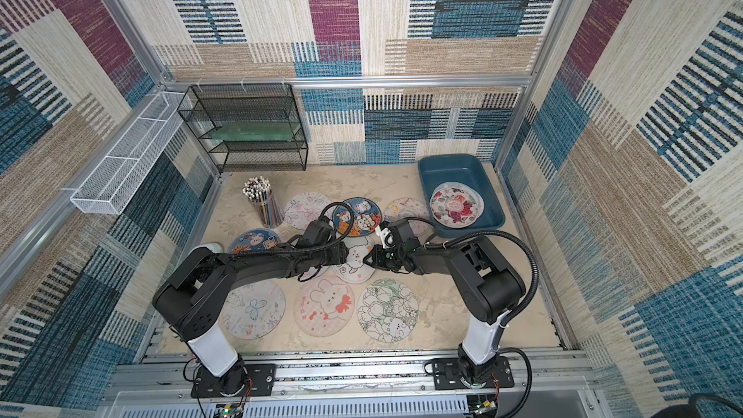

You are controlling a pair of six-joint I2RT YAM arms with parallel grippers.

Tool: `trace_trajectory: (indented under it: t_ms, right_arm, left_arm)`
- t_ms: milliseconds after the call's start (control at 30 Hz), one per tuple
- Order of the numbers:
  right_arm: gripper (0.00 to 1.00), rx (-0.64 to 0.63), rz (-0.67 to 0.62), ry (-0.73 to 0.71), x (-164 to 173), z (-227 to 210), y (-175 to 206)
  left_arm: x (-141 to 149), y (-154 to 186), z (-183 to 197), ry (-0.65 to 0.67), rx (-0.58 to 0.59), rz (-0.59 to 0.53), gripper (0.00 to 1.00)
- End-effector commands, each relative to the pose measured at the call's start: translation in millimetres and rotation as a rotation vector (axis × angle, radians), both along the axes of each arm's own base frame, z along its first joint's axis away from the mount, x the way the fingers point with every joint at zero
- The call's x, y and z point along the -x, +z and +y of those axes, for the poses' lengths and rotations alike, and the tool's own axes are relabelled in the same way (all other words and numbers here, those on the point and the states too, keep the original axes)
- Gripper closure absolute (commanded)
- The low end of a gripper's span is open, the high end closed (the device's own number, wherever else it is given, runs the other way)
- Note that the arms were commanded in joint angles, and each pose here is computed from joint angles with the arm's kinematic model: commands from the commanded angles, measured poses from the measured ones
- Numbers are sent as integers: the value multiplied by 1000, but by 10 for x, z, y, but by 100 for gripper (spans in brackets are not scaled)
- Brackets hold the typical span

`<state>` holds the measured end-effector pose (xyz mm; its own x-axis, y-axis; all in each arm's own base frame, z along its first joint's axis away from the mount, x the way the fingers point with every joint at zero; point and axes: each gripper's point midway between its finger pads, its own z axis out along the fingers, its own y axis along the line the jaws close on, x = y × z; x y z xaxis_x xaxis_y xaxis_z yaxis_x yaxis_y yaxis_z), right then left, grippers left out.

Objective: Put the coasters into the storage box
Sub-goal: Pick up the coaster from the center of the board.

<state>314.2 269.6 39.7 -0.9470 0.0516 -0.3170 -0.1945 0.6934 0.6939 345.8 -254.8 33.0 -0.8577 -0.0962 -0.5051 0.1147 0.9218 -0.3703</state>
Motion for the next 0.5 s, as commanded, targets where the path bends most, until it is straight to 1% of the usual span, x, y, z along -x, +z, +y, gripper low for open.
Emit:
trace_trajectory:
  t_ms: [0, 33, 167, 467]
  right_arm:
    - [85, 86, -35, 2, -17, -117, 26]
    - [86, 99, -46, 7, -13, -138, 55]
    - [87, 132, -84, 9, 2, -227, 215]
    - [88, 137, -185, -74, -113, -558, 728]
  left_arm:
    - [222, -108, -138, -78, 56, 108, 33]
    - [212, -91, -148, -80, 60, 105, 33]
    - [175, -25, -173, -85, 66, 87, 33]
    - [82, 161, -223, -101, 76, 33, 33]
